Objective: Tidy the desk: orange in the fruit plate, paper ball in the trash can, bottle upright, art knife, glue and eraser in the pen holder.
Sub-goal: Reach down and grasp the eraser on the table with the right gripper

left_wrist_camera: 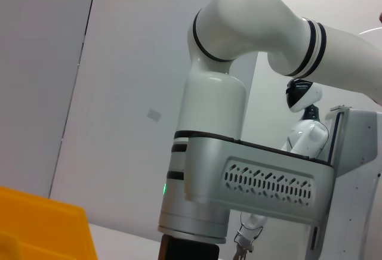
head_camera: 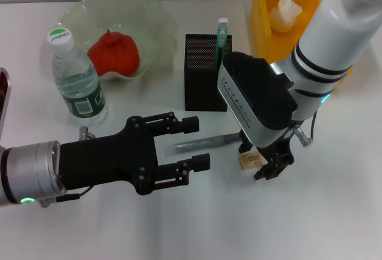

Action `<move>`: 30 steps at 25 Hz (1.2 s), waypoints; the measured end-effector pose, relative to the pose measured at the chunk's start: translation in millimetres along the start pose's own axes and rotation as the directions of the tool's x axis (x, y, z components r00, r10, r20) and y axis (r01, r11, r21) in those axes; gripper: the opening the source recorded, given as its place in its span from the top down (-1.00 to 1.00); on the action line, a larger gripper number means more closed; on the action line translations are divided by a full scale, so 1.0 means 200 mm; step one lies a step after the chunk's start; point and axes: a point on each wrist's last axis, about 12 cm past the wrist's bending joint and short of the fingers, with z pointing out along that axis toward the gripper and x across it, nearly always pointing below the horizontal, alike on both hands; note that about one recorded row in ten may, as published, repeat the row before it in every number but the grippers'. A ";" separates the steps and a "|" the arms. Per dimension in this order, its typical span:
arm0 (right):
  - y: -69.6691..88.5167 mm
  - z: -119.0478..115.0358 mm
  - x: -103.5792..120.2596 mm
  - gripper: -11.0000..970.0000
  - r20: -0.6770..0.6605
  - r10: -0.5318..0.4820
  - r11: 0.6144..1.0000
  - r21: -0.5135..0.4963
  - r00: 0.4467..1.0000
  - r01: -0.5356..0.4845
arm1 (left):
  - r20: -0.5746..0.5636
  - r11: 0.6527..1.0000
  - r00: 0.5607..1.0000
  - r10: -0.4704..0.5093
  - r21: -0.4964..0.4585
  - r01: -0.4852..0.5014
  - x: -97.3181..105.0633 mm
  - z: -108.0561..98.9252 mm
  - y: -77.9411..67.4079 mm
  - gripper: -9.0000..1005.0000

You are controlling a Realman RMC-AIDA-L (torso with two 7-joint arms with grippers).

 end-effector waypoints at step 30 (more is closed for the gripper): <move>0.01 0.03 0.00 0.30 -0.021 -0.016 1.000 0.004 1.000 0.016 | -0.001 1.000 1.000 0.004 -0.004 -0.004 0.00 0.01 0.01 -0.32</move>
